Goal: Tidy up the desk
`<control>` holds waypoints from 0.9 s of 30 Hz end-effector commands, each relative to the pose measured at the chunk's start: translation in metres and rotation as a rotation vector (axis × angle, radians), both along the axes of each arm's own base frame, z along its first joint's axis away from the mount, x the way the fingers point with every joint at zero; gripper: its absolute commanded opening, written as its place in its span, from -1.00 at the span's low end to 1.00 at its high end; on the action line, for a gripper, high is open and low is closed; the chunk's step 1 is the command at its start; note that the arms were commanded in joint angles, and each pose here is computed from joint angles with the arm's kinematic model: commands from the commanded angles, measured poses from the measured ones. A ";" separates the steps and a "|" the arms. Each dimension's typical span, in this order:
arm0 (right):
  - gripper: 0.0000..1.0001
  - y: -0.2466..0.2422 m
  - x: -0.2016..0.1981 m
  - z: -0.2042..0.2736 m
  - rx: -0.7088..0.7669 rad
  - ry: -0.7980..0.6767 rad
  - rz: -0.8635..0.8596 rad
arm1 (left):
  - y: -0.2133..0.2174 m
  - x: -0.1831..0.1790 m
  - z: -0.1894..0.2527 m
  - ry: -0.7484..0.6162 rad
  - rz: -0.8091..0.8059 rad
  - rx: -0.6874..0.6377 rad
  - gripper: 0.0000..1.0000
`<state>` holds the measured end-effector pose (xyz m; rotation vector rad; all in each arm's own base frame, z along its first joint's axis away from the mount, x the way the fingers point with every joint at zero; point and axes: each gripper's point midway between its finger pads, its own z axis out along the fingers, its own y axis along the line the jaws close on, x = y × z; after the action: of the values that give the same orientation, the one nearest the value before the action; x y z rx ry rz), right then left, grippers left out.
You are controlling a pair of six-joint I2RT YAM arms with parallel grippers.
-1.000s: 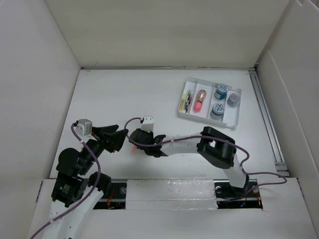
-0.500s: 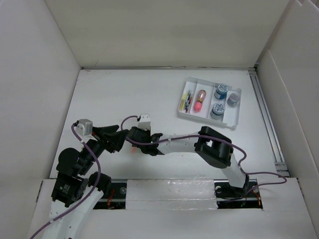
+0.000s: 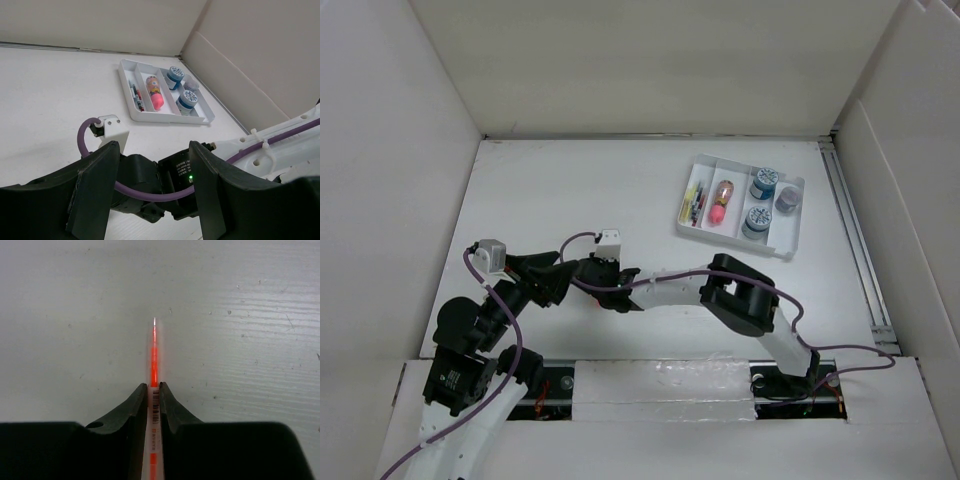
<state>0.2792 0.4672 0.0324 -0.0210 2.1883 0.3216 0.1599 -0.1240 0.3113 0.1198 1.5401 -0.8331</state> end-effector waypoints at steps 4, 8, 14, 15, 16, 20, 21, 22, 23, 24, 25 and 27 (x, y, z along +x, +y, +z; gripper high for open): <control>-0.80 -0.040 -0.001 -0.009 -0.007 0.041 -0.054 | -0.002 0.001 0.006 -0.031 -0.010 -0.009 0.08; -0.90 -0.068 0.011 0.003 0.026 0.034 -0.100 | -0.002 0.001 0.006 -0.032 -0.011 -0.007 0.08; -0.92 -0.109 0.050 0.052 0.144 -0.008 -0.154 | -0.003 0.002 0.004 -0.025 -0.011 -0.004 0.07; -0.92 -0.124 0.052 0.051 0.112 0.009 -0.166 | -0.003 0.002 0.005 -0.028 -0.011 -0.005 0.07; -0.92 -0.135 0.075 0.068 0.169 -0.043 -0.197 | -0.003 0.003 0.004 -0.025 -0.009 -0.004 0.08; -0.84 -0.184 0.126 0.101 0.247 -0.096 -0.281 | -0.005 0.003 0.002 -0.016 -0.019 0.000 0.08; -0.84 -0.194 0.137 0.100 0.243 -0.092 -0.296 | -0.005 0.003 0.003 -0.019 -0.020 0.001 0.08; -0.83 -0.202 0.148 0.099 0.238 -0.086 -0.301 | -0.004 0.002 0.004 -0.025 -0.016 -0.004 0.08; -0.83 -0.220 0.170 0.109 0.247 -0.107 -0.348 | -0.003 0.002 0.005 -0.027 -0.011 -0.005 0.08; -0.82 -0.228 0.181 0.097 0.223 -0.092 -0.367 | -0.003 0.003 0.004 -0.025 -0.009 -0.004 0.08; -0.83 -0.234 0.190 0.096 0.224 -0.086 -0.374 | -0.004 0.004 0.002 -0.016 -0.015 0.000 0.08; -0.82 -0.250 0.216 0.089 0.229 -0.068 -0.409 | -0.006 0.003 0.001 -0.013 -0.024 0.005 0.08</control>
<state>0.4706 0.2167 0.1225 0.5545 2.0057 0.2950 0.1608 -0.1252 0.3100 0.1236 1.5478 -0.8355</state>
